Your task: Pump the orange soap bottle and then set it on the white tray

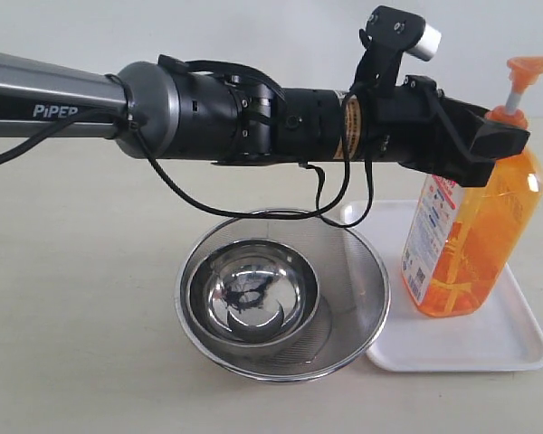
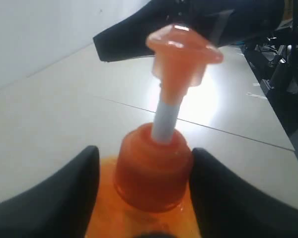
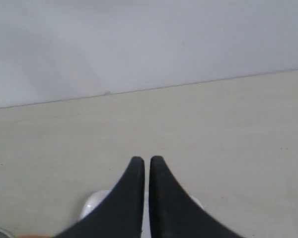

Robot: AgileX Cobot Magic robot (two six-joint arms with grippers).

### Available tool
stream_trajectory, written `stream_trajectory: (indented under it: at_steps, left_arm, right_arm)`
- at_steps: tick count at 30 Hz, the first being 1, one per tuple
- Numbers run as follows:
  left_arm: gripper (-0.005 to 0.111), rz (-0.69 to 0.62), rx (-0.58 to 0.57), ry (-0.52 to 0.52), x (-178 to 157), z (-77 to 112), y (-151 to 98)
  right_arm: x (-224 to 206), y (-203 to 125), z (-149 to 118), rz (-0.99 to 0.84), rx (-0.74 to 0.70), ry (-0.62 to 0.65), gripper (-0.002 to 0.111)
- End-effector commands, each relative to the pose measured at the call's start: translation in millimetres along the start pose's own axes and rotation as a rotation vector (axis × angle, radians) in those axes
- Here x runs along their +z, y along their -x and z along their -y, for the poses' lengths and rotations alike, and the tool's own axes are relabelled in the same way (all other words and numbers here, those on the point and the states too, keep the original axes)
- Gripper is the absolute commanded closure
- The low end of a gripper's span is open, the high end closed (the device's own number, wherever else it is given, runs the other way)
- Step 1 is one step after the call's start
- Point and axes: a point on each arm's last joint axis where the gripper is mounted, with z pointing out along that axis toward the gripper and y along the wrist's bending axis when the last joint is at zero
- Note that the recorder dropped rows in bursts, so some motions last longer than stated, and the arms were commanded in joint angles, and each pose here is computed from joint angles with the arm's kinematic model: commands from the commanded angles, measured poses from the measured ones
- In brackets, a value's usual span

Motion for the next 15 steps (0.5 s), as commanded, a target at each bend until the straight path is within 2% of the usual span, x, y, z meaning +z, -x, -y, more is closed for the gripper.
stream_trajectory:
  at_steps: [1, 3, 9, 15]
  left_arm:
    - [0.092, -0.003, 0.002, -0.001, 2, 2.6, 0]
    - [0.102, -0.007, 0.004, 0.002, 2, 2.2, 0]
    - [0.102, -0.028, 0.002, 0.042, 2, -1.3, -2]
    - [0.102, -0.05, -0.002, 0.033, 2, -0.6, -4]
  right_arm:
    - [-6, 19, -14, 0.032, -0.044, 0.11, 0.108]
    - [-7, 22, -15, 0.013, -0.049, 0.11, 0.108]
    - [-9, 24, -22, -0.012, -0.015, 0.179, 0.108]
    - [-13, 24, -30, -0.024, -0.022, 0.245, 0.108]
